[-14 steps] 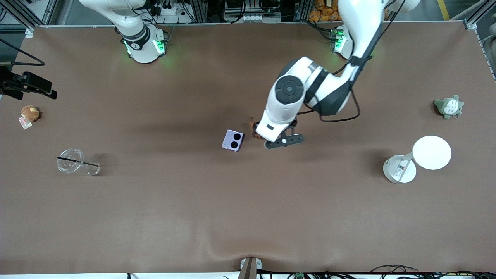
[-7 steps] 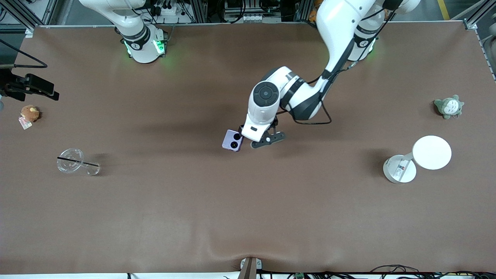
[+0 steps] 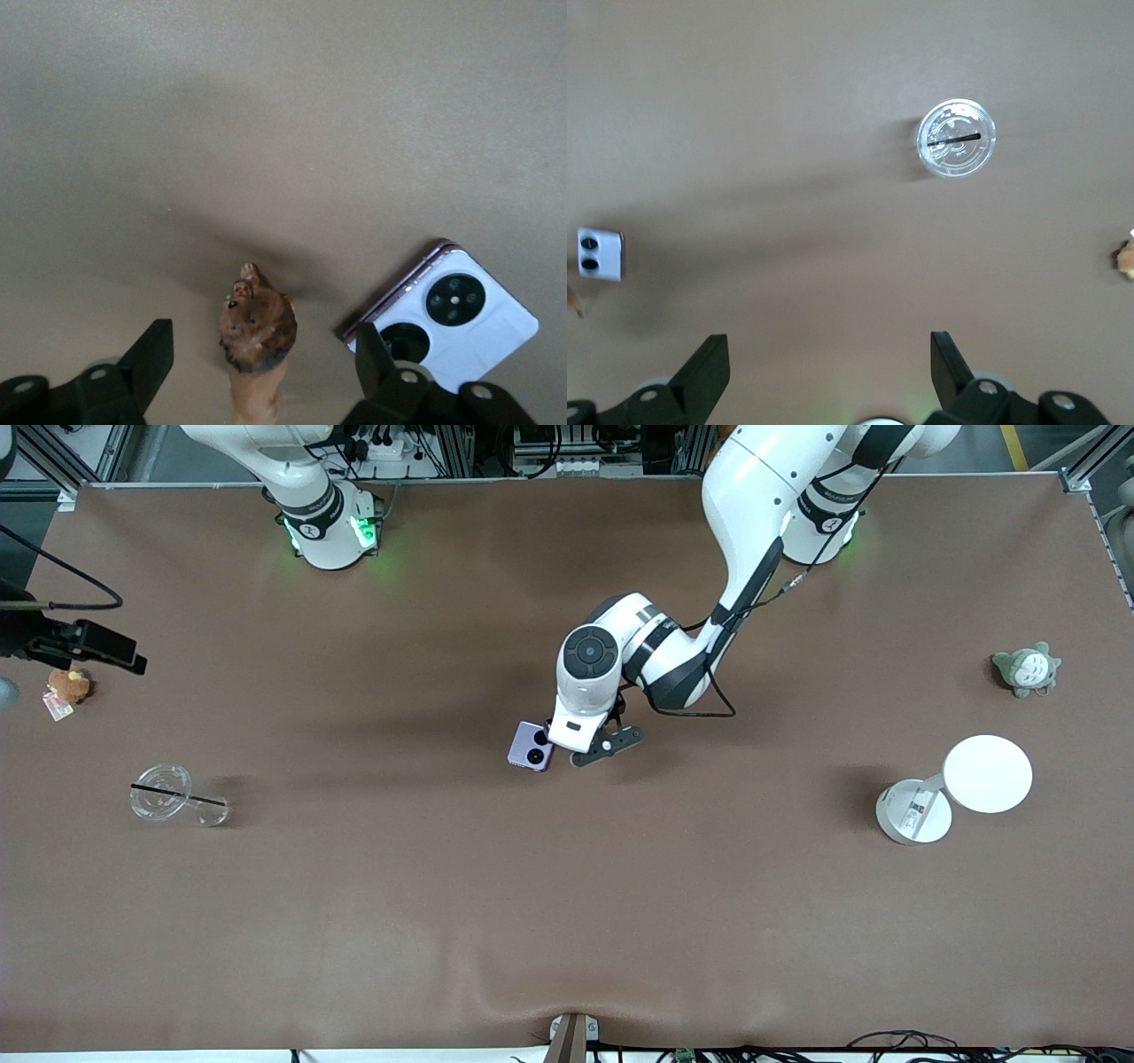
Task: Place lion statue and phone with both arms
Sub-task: 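Lower and close the left gripper on the lion while the right gripper reaches out, then carry the lion toward the white lamp while the right gripper grasps the phone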
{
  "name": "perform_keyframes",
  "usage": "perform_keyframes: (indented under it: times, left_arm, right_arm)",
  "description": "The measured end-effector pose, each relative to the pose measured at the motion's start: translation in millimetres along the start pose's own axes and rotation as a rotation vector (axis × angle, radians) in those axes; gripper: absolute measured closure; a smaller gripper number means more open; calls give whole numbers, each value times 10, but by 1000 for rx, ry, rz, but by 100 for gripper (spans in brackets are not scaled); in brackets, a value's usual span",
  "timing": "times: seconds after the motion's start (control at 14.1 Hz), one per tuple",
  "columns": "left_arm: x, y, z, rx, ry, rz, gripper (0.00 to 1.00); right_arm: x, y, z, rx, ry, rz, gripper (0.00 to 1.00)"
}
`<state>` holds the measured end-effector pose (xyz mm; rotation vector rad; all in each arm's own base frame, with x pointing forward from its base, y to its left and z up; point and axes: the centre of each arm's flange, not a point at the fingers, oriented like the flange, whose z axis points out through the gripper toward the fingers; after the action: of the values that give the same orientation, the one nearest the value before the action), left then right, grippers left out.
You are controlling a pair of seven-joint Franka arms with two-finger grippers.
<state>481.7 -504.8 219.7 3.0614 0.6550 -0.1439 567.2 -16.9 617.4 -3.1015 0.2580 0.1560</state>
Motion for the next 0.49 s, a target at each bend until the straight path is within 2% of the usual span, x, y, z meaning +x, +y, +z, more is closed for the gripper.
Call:
perform_keyframes:
  times: [0.28, 0.35, 0.49]
  left_arm:
    - [14, -12, 67, 9, -1, -1, 56]
    - [35, -13, 56, 10, 7, 3, 63]
    - [183, -34, -7, 14, 52, 38, 63]
  right_arm:
    - [48, -406, 172, -12, -19, 49, 0]
    - [63, -571, 248, -18, -26, 77, 0]
    - [110, -874, 413, -28, -29, 157, 0]
